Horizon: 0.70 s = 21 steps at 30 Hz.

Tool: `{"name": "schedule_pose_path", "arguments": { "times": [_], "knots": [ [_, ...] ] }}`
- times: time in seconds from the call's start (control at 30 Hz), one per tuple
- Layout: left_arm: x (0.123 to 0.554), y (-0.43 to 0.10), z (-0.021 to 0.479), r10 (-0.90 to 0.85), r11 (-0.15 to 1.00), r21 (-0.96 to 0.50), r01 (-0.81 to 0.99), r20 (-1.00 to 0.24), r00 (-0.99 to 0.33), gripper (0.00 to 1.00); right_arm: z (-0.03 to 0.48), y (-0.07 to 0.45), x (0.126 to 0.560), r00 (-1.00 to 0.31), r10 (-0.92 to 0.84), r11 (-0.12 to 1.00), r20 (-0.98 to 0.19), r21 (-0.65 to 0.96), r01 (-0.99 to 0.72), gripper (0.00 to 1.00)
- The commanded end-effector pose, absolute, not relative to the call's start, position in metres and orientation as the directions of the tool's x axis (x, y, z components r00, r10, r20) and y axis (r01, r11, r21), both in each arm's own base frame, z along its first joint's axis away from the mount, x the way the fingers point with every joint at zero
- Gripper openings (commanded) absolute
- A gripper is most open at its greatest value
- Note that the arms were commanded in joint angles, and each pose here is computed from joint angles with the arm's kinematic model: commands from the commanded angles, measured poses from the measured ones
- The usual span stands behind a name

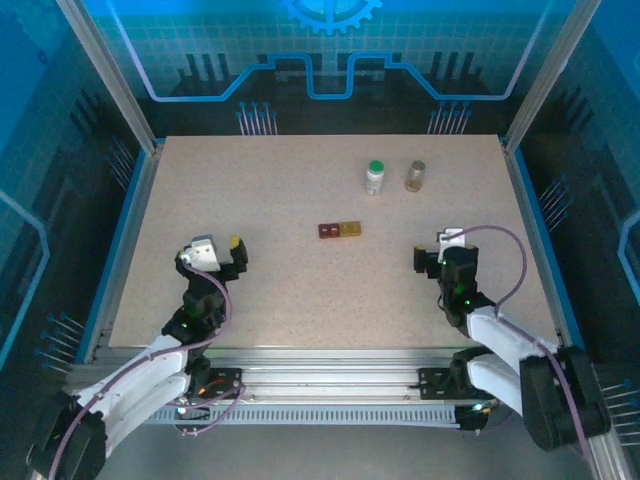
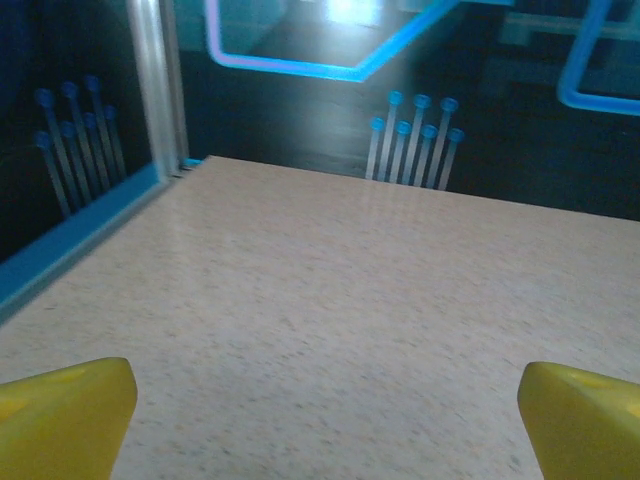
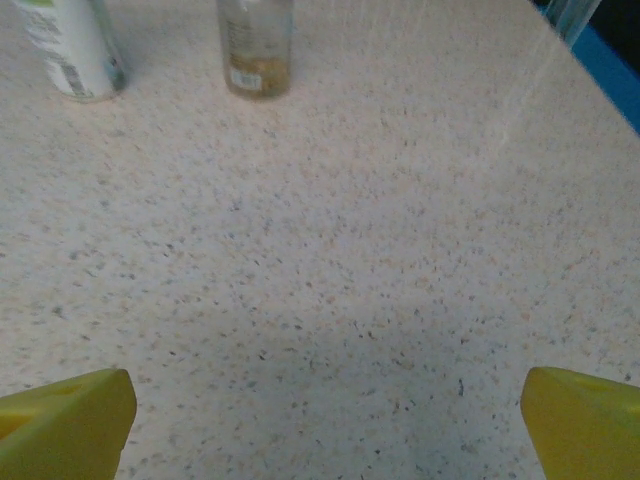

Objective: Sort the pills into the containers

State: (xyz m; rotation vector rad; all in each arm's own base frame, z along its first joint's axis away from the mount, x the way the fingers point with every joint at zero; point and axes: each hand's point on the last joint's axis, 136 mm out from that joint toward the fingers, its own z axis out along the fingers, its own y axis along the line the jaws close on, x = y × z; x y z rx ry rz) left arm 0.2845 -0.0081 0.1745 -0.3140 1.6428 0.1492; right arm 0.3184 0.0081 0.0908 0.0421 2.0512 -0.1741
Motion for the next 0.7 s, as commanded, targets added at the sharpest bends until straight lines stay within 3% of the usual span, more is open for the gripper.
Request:
{"name": "schedule_pose_path", "arguments": {
  "times": [0.0,0.17,0.3,0.47,0.5,0.67],
  "knots": [
    [0.287,0.017,0.173,-0.078,0.913,-0.054,-0.405,-0.996,-0.042,0.99,0.120,0.009,0.353,-0.371,0.014,0.993,-0.929,-0.031,0.117,1.00],
    [0.313,0.026,0.145,-0.058,0.905,-0.002,-0.426,-0.991,-0.120,0.99,0.116,0.015,0.379,-0.400,0.012,0.996,-0.917,-0.022,0.081,1.00],
    [0.340,0.009,0.143,0.010,0.941,0.059,-0.333,-0.989,-0.148,0.99,0.112,0.016,0.387,-0.432,-0.016,0.998,-0.902,-0.043,0.054,1.00],
    [0.369,-0.009,0.120,0.094,0.973,0.123,-0.194,-0.984,-0.153,0.99,0.120,0.010,0.385,-0.370,-0.042,0.996,-0.928,-0.069,0.059,1.00],
    [0.369,-0.008,0.130,0.094,0.972,0.111,-0.205,-0.991,-0.090,0.99,0.122,0.010,0.384,-0.358,-0.044,0.996,-0.933,-0.069,0.057,1.00],
    [0.378,0.000,0.112,0.007,0.989,0.029,-0.146,-0.988,-0.151,0.99,0.127,0.017,0.379,-0.264,-0.080,0.996,-0.961,-0.085,0.008,1.00]
  ]
}}
